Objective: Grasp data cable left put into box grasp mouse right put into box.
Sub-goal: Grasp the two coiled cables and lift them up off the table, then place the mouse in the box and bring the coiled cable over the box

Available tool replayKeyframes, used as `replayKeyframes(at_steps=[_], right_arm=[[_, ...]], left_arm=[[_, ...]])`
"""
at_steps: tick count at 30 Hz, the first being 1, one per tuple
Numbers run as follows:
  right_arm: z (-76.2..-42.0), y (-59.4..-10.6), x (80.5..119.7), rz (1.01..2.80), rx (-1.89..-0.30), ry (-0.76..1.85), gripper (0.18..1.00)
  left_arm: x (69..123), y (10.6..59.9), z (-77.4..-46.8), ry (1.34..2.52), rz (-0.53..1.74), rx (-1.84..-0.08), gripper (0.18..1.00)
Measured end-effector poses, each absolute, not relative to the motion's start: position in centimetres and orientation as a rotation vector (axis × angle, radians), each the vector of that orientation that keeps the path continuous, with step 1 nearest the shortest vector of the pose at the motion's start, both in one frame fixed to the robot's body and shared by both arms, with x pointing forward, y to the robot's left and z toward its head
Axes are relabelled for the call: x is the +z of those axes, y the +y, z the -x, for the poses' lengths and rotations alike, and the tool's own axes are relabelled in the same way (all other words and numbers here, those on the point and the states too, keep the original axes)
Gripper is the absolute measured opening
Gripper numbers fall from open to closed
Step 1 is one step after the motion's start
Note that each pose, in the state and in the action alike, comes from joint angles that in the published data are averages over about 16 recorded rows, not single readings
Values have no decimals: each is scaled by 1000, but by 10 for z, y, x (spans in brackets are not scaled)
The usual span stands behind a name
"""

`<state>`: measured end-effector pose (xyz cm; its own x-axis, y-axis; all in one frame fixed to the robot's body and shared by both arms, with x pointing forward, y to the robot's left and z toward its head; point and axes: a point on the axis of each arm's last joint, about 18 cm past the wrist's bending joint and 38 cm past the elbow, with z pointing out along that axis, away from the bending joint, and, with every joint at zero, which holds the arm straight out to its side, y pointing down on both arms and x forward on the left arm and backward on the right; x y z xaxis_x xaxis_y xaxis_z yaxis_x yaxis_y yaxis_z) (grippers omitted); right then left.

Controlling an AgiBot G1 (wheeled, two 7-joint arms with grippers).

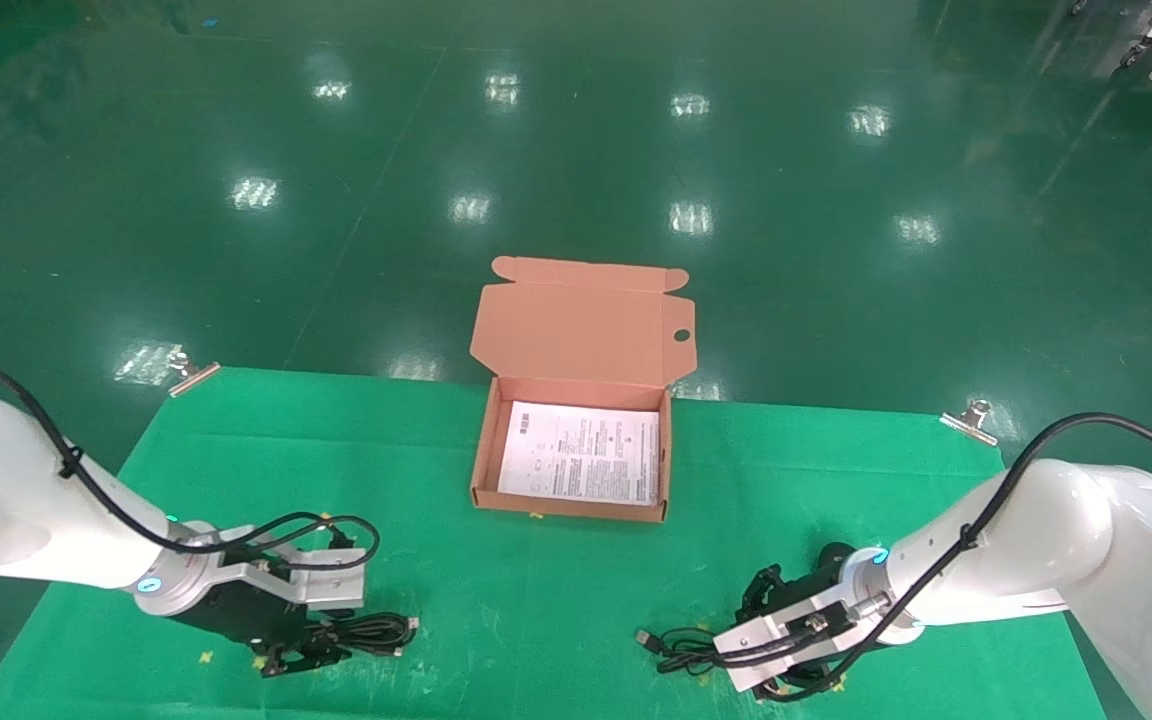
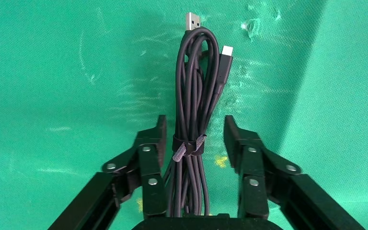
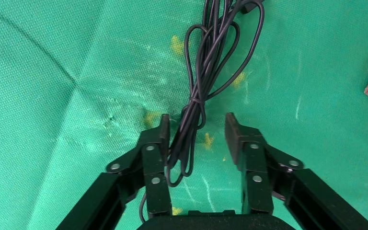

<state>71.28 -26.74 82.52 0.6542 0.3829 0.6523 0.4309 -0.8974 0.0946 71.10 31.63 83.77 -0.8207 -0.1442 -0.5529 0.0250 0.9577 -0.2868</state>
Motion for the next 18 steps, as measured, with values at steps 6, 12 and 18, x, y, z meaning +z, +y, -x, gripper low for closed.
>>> replayKeyframes(at_steps=[6, 12, 18], right_arm=[[-713, -267, 826, 2794, -1078, -689, 461], [-713, -267, 826, 2793, -1078, -690, 335], [-713, -276, 839, 2773, -1106, -632, 258]], left_arm=[[838, 316, -711, 2507, 82, -376, 462], [839, 316, -711, 2506, 81, -378, 341], [856, 323, -707, 2495, 42, -389, 279]])
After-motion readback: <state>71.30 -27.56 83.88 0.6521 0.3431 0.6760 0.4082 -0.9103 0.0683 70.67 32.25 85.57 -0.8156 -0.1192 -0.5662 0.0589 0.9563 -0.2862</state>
